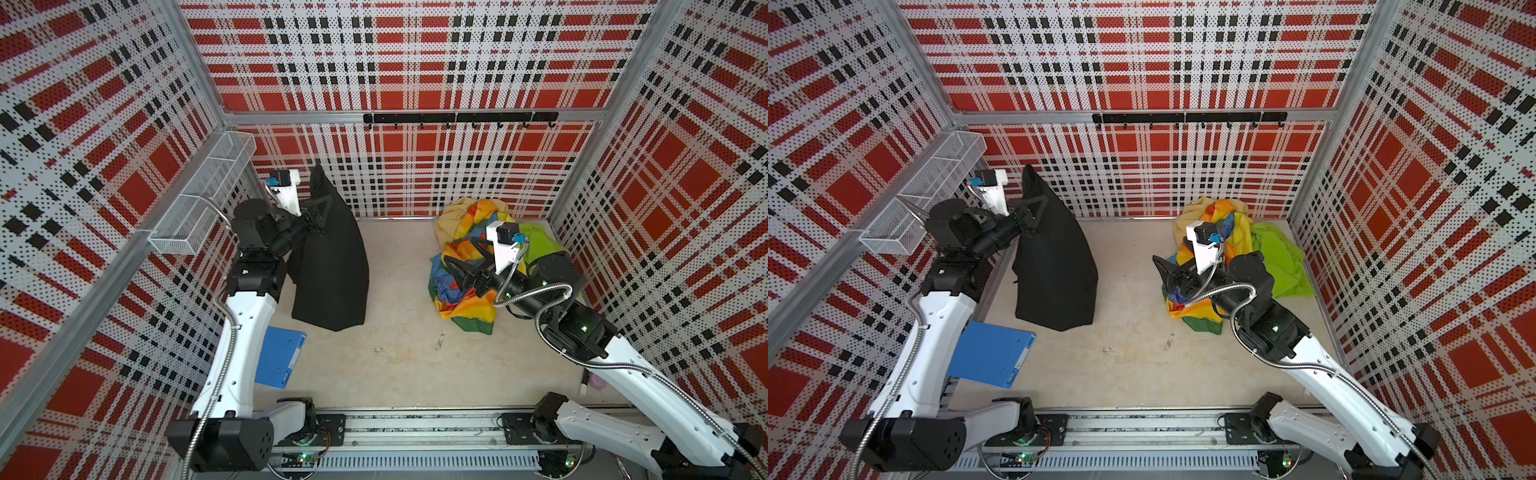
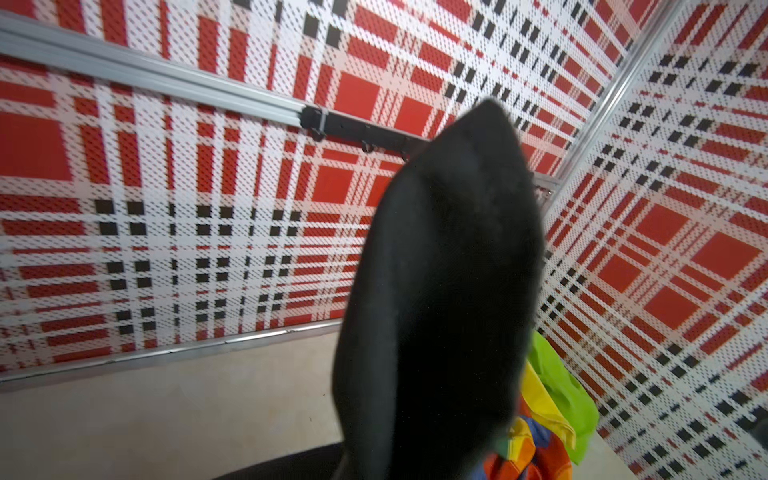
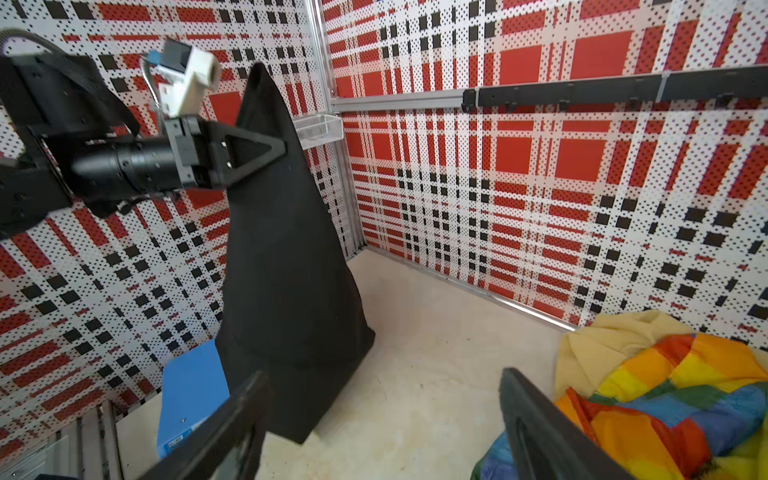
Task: Pick out a specific cloth from the pile
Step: 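Carry the black cloth away with the left gripper while the right gripper withdraws, then lower the black cloth onto the table with the left gripper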
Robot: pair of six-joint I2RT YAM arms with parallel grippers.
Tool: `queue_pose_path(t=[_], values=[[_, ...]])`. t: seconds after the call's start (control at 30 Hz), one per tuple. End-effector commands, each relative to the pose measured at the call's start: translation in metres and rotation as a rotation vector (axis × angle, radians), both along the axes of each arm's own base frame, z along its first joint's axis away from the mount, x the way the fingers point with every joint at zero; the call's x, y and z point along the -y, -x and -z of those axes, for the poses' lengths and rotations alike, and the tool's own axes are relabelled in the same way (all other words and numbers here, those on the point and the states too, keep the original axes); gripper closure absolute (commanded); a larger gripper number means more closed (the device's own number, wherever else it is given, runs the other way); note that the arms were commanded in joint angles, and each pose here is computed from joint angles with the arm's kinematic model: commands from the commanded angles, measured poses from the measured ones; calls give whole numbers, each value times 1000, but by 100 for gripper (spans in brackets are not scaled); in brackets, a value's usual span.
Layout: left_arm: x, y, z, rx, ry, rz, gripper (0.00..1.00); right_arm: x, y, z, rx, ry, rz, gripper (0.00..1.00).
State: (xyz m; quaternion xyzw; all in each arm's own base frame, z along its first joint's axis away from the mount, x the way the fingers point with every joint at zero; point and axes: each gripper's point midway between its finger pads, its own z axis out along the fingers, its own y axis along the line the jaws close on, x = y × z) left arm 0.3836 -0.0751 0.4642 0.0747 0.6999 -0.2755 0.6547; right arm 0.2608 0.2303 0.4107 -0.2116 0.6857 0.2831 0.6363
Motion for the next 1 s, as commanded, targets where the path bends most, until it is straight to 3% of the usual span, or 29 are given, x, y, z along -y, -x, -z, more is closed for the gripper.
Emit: queue_pose_path(t=[0.0, 0.3, 0.53, 0.73, 0.97], values=[[-8, -1, -16, 37, 1, 1, 100, 3, 1, 0, -2, -45, 7, 7], [-13, -48, 18, -5, 31, -5, 100, 3, 3, 11, -28, -31, 1, 7], [-14, -47, 34, -34, 18, -18, 100, 6, 2, 24, -54, -38, 19, 7], [-24, -37, 90, -134, -10, -97, 100, -1, 0, 46, -105, -54, 1, 8], [-23, -15, 192, -303, 30, -141, 100, -8, 0, 54, -132, -57, -28, 7]])
